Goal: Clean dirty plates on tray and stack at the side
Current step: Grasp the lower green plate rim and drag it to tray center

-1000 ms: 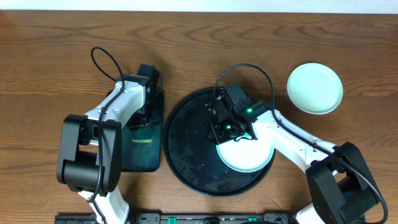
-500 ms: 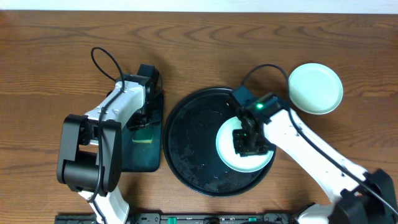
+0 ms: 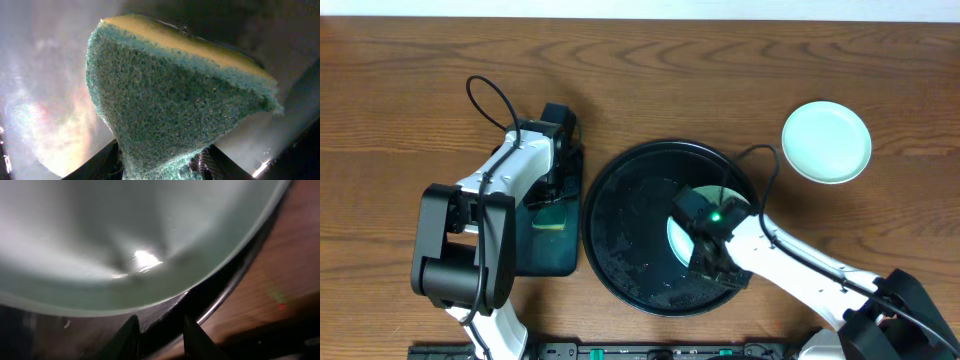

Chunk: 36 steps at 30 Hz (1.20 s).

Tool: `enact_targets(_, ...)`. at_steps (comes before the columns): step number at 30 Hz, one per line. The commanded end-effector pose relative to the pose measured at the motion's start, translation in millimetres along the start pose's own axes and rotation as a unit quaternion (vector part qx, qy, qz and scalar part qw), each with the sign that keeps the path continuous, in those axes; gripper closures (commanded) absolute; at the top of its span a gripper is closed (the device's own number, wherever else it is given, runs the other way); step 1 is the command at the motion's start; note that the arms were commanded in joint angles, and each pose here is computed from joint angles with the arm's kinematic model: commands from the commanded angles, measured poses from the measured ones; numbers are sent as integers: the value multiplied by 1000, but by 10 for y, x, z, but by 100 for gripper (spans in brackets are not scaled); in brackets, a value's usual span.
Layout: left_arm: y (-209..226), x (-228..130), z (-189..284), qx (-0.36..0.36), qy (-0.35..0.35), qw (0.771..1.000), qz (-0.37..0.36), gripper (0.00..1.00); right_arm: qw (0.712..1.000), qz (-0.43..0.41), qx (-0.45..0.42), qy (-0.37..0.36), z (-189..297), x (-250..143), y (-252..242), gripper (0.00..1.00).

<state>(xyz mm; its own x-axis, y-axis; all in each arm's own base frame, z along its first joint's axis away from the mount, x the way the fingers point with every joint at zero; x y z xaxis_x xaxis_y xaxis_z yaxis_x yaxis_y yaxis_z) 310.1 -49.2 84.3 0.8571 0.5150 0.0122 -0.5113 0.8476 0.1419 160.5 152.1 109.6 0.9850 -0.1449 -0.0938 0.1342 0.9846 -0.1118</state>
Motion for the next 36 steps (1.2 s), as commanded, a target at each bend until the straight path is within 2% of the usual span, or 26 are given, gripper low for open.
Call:
enact_targets(1,-8,34,-10,2,2,1000,-1,51,990,-132,-27,-38,-66,31,-60,68)
enact_targets(3,-11,36,-9,1,1,1000,-1,51,987,-149,-27,-47,-65,49,-59,63)
enact_targets(7,-15,43,-10,0,-1,1000,0,51,985,-157,-13,-68,-61,110,-16,65)
enact_targets(18,-17,42,-9,0,-1,1000,0,51,972,-219,7,-84,-56,163,30,57)
enact_targets(29,-16,42,-11,0,-1,1000,0,51,961,-268,2,-66,-168,92,-24,58)
enact_targets(36,-17,42,-9,0,-1,1000,0,51,960,-271,21,-69,-300,91,-15,59)
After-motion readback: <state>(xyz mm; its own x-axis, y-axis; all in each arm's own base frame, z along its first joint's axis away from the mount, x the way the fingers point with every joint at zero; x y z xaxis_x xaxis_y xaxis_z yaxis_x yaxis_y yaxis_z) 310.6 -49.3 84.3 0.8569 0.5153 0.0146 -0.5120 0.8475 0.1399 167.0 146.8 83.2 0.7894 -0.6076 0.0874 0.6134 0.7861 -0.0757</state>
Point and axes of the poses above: each gripper's point midway between its finger pads, its own z axis back along the fingers, its own y axis along the line the jaws close on, x = y × z, the point moved 8 cm from there along z, back along the fingers, and after that the axes turned 13 degrees about z, right-handed, at the moved point
